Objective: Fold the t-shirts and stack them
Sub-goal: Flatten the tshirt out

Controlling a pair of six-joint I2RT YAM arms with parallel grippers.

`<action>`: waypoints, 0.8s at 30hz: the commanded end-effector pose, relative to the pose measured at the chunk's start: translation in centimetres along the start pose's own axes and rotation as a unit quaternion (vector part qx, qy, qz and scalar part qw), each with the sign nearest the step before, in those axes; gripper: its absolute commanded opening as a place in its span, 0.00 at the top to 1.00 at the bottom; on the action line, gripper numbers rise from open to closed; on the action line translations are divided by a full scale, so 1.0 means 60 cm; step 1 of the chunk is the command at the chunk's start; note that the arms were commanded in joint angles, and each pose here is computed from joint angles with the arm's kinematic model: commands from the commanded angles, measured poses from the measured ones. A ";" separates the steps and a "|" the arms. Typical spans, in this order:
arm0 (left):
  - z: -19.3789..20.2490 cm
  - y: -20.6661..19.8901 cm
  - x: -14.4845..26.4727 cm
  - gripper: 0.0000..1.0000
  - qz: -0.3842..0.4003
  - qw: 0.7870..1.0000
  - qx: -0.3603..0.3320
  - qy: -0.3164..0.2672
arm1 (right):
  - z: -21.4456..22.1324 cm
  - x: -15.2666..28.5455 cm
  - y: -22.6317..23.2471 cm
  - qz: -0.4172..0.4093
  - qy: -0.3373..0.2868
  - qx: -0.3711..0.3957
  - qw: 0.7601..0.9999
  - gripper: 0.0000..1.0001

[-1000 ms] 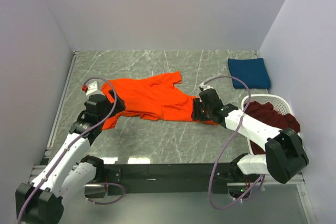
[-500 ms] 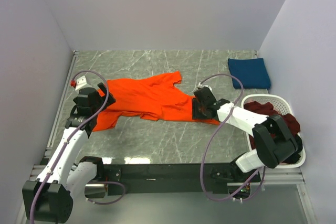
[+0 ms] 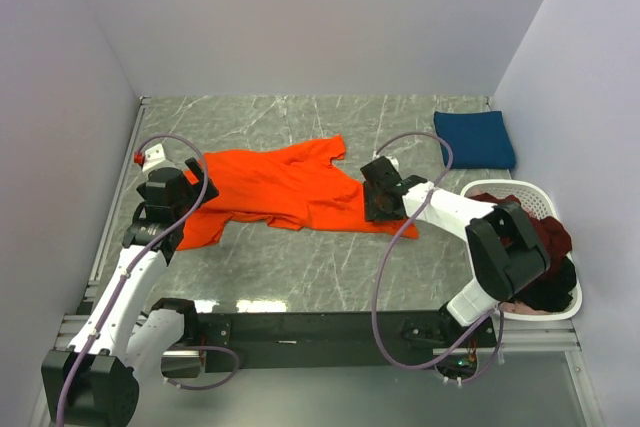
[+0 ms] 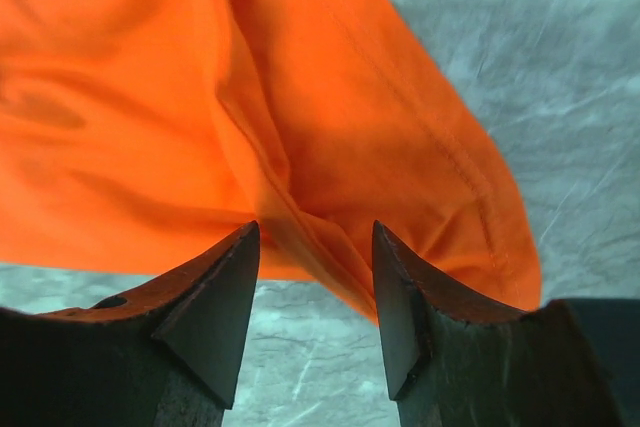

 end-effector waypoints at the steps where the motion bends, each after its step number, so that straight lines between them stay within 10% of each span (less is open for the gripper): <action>1: -0.029 -0.011 0.006 0.01 0.017 0.999 -0.003 -0.029 | 0.005 -0.005 -0.007 0.019 0.016 -0.001 1.000 0.45; 4: -0.032 -0.013 0.009 0.01 0.019 0.999 -0.004 -0.031 | 0.008 -0.005 -0.006 0.022 0.024 0.003 0.999 0.56; 8: -0.032 -0.019 0.011 0.00 0.029 0.999 -0.006 -0.031 | -0.009 0.005 -0.008 0.032 0.013 0.007 0.999 1.00; 20: -0.030 -0.022 0.011 0.01 0.032 0.999 -0.009 -0.028 | -0.381 0.179 0.039 0.063 -0.243 -0.029 0.968 0.99; 24: -0.027 -0.024 0.011 0.01 0.035 0.999 -0.009 -0.024 | -0.503 0.197 0.088 0.014 -0.315 -0.063 0.947 0.82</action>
Point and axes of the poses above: each gripper's point midway between its finger pads, its own x axis back along the fingers, its own y axis along the line the jaws close on, z = x × y, the point moved 1 cm from there along x, back along the fingers, and after that the axes turned 13 degrees about -x, right-handed, at the moved point
